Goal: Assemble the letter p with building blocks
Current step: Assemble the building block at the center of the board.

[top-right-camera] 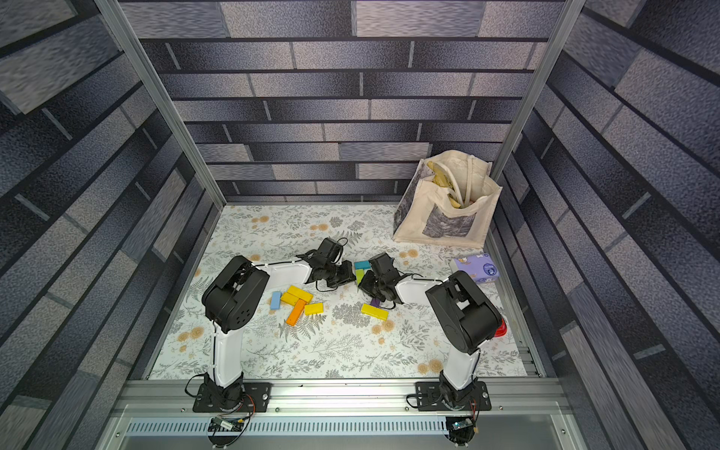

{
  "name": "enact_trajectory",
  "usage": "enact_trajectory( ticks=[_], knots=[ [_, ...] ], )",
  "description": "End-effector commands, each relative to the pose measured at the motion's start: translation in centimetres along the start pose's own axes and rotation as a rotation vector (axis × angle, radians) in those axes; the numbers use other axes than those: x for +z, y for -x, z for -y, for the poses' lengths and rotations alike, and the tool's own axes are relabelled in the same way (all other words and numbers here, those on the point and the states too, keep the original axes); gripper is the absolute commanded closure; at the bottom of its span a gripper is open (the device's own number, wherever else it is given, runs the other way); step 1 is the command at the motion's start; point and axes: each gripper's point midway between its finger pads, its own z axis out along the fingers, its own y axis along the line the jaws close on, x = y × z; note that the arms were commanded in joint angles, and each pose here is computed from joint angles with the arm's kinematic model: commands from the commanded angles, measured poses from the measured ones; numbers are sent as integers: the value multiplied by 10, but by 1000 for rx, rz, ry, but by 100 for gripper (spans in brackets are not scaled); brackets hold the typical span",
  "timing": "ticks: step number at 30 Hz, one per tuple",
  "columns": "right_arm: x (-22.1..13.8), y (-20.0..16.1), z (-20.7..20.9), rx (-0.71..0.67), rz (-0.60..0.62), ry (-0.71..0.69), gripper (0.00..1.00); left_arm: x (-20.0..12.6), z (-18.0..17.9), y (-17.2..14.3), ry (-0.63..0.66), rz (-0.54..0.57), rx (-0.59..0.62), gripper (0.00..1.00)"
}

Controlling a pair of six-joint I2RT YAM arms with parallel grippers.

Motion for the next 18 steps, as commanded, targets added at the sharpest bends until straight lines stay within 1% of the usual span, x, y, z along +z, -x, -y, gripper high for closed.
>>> enact_trajectory(
  ticks=[1, 12, 15, 18],
  knots=[
    [5, -13, 48, 26, -43, -160, 100, 7, -10, -9, 38, -36, -16, 100],
    [4, -12, 47, 20, -40, -161, 100, 2, -11, -7, 49, -22, -10, 100],
    [-1, -13, 45, 4, -40, -155, 100, -3, -11, -4, 55, -7, -6, 100],
    [-17, -6, 29, -60, -3, -100, 100, -14, -7, 1, 52, 44, 9, 100]
  ],
)
